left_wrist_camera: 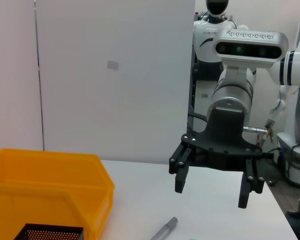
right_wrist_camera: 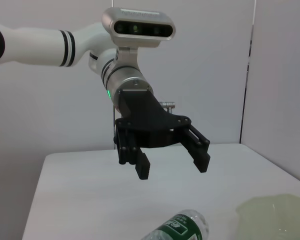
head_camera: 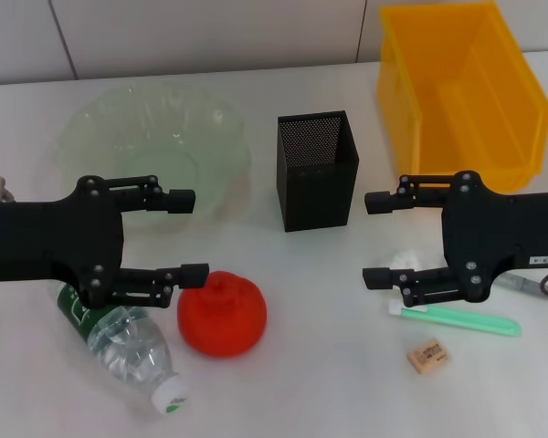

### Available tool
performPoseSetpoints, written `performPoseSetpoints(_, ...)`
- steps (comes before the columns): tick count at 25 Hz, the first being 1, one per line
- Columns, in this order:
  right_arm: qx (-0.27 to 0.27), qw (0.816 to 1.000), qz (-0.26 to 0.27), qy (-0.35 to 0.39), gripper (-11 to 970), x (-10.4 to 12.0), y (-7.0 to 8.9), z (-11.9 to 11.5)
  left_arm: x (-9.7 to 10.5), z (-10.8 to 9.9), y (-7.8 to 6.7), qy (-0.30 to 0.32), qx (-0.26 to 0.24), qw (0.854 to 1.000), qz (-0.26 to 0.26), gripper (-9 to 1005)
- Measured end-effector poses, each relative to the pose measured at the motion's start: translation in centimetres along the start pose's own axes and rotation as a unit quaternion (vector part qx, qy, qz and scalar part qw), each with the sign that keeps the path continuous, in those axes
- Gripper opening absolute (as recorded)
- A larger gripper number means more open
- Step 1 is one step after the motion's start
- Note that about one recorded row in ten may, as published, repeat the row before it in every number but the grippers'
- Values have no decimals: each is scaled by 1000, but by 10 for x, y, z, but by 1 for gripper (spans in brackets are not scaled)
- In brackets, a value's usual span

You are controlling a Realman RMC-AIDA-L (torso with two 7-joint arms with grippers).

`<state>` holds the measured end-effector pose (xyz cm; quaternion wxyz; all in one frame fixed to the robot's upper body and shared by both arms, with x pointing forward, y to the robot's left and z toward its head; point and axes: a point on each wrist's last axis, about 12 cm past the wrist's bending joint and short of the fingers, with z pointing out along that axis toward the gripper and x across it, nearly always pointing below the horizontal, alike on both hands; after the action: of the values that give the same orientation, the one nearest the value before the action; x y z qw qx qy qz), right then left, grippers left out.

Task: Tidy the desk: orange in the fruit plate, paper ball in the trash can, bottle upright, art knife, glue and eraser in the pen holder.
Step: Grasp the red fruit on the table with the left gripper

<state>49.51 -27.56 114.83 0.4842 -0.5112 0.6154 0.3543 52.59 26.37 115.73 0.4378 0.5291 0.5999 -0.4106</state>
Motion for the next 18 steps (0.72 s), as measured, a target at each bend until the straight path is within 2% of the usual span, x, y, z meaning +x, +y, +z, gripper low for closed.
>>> performPoseSetpoints(18,-2,1000,-3,-1,766,-2,0,0,8,3,1,-5,-2,1000,-16,789)
